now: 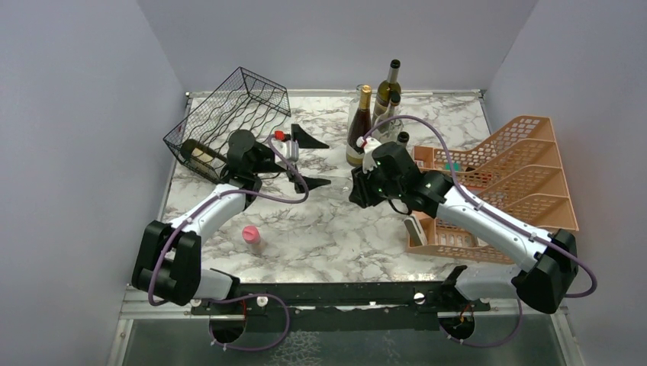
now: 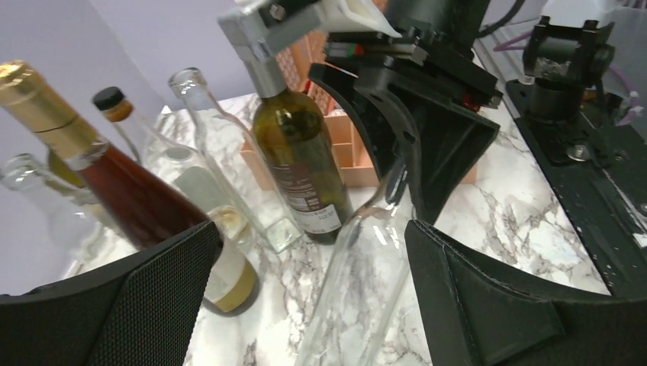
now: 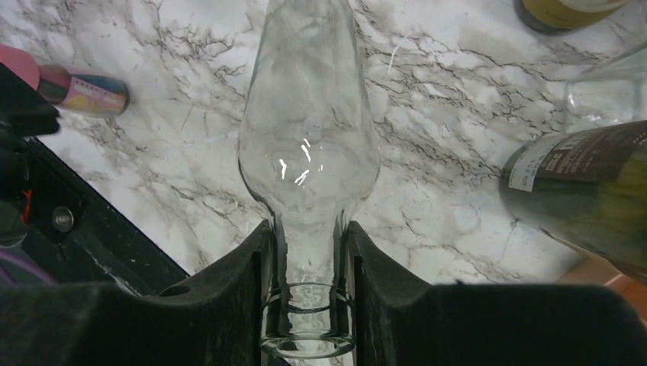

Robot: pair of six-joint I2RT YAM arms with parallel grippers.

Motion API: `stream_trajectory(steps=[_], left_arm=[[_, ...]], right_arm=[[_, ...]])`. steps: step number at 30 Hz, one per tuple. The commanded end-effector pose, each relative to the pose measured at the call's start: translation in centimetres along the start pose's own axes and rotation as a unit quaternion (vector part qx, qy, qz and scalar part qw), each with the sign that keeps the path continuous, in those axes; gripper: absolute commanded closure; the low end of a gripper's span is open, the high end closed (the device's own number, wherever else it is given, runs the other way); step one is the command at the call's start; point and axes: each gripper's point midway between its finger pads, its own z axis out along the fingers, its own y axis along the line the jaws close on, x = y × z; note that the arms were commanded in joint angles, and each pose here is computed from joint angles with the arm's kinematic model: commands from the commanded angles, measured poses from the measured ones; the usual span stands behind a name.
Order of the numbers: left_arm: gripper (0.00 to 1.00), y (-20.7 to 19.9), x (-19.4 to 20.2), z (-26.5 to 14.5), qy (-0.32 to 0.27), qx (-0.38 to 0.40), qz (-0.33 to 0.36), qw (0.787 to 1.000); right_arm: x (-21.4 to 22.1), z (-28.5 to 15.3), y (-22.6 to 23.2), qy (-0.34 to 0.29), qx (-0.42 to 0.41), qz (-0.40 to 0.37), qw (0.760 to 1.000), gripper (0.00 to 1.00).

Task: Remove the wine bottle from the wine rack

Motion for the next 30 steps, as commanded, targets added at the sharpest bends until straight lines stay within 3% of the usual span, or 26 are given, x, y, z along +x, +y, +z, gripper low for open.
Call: stream_trajectory(steps=[1,8,18,27,30], left_arm=[[0.01,-2.1,1.1,1.6,0.0,0.046,0.008,0.999],[0.01,-4.2,3.2,4.9,0.021,0.062,0.019,0.998],[0.04,-5.5,8.0,7.3,0.095,0.055,0.033,0.993],[0.36,-4.4,7.8,7.3,0.103,0.042,0.064,0.992],[0.52,-4.1,7.4,7.5,0.101,0.038,0.064,0.992]], right_arm=[[-2.0,-1.7,-0.1,-0.037,0.006,0.002,0.999,0.99],[-3.5,-3.3,0.7,-0.045,-0.007,-0.004,0.999,0.99],[-4.3,-5.0,1.7,-0.055,-0.03,-0.018,0.998,0.99],[-4.1,-5.8,1.6,-0.05,-0.03,-0.03,0.998,0.99],[-4.2,-6.0,1.5,-0.055,-0.028,-0.025,0.998,0.97]])
